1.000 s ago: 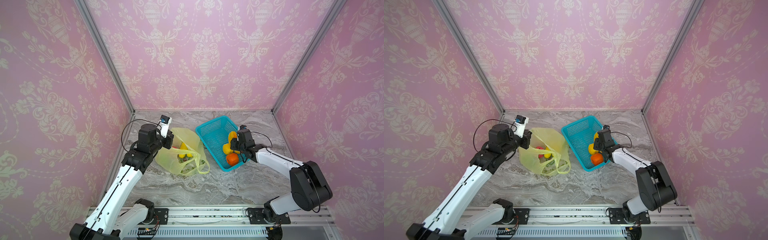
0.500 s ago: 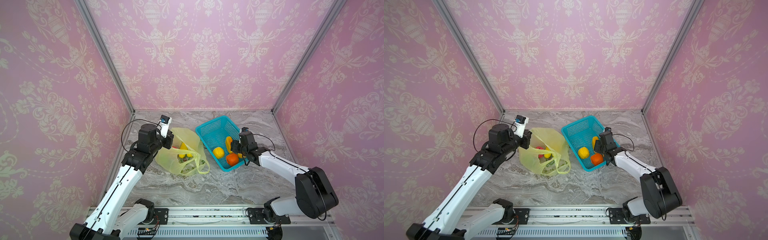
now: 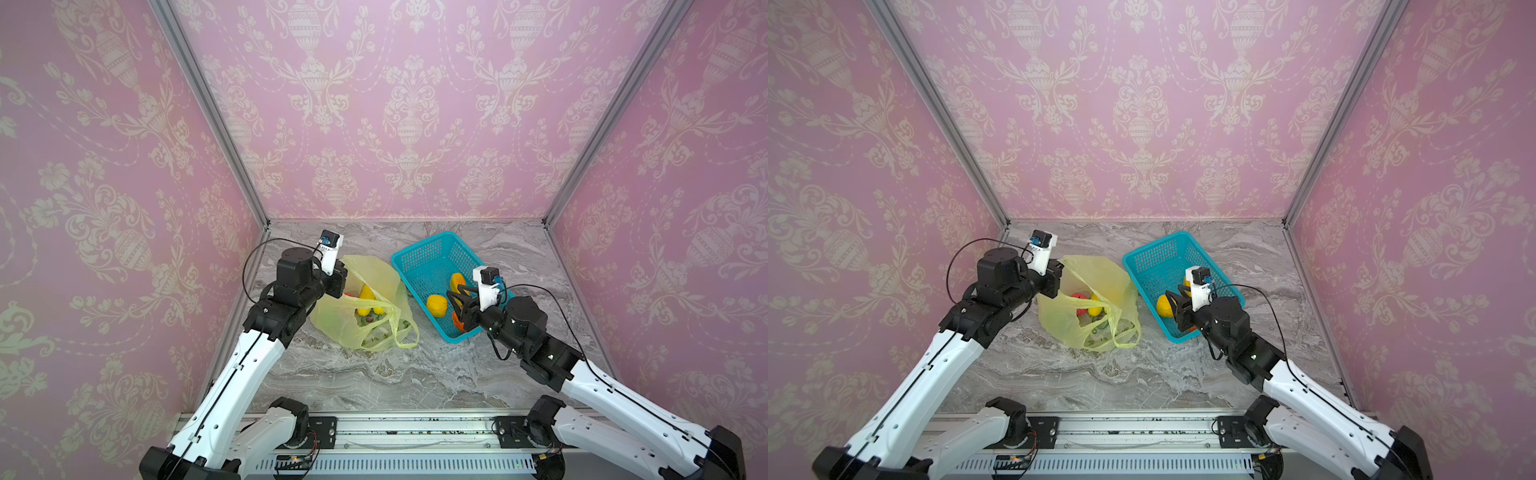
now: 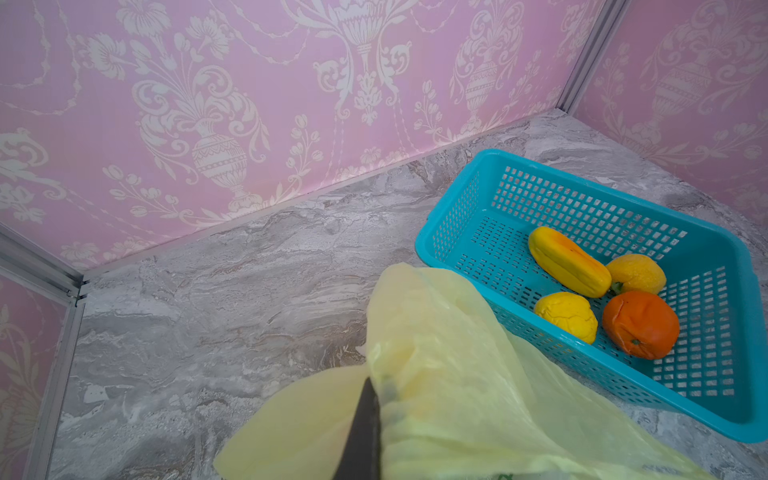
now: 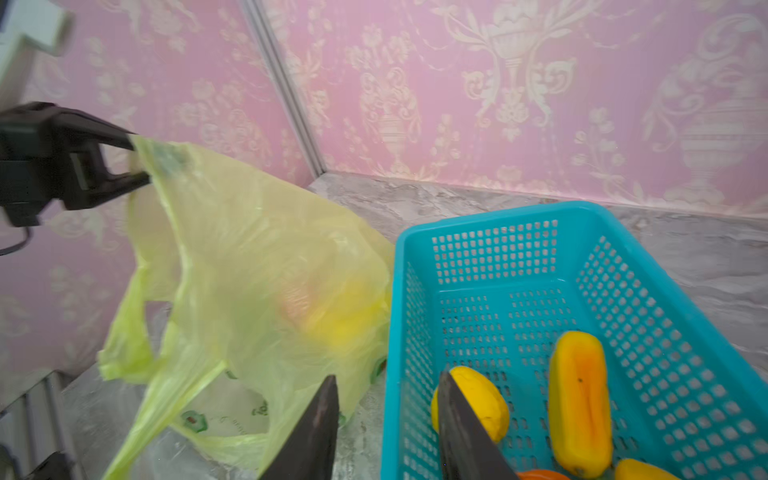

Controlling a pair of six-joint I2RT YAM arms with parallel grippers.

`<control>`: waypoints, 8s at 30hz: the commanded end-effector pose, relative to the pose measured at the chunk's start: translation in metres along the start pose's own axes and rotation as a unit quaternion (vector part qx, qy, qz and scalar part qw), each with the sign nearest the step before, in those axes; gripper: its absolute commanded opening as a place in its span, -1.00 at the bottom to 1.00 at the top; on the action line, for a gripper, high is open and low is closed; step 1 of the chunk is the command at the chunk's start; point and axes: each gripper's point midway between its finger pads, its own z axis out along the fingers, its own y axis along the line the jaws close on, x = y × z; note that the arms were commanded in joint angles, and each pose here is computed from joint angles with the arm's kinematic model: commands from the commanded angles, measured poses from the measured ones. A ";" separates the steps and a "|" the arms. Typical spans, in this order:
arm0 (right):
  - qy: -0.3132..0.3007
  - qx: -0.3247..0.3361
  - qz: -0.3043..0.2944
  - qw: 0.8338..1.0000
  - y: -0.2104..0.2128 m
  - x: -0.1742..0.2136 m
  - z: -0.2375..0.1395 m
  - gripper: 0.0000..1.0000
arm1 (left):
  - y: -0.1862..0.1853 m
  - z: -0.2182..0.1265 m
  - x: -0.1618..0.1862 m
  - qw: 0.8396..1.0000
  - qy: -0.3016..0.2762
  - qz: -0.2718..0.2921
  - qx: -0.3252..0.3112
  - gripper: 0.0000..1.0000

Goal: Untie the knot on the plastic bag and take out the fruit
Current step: 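Move the right gripper back to the bag while the left gripper lifts the bag, then lower the open right gripper into the bag mouth toward the yellow fruits, then close the right gripper on the elongated yellow fruit inside the bag, then lift the yellow fruit out of the bag with the right gripper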

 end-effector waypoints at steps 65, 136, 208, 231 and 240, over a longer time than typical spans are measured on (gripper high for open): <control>0.146 -0.346 -0.188 0.907 0.292 0.089 0.085 -0.02 | 0.043 0.030 0.035 0.986 0.131 -0.044 -0.089 -1.00; 0.274 0.230 -0.115 0.927 0.019 0.198 0.307 0.33 | -0.005 0.027 0.025 0.998 0.049 -0.006 0.048 -1.00; 0.205 0.172 -0.056 0.962 0.076 0.175 0.268 0.53 | -0.030 0.008 0.011 0.994 0.003 -0.002 0.113 -1.00; 0.251 0.153 -0.034 0.955 0.066 0.197 0.287 -0.34 | -0.022 0.010 0.014 0.996 0.007 0.003 0.087 -1.00; 0.169 0.100 -0.060 0.979 0.083 0.118 0.234 -0.71 | 0.004 0.014 0.021 0.999 0.026 0.013 0.014 -1.00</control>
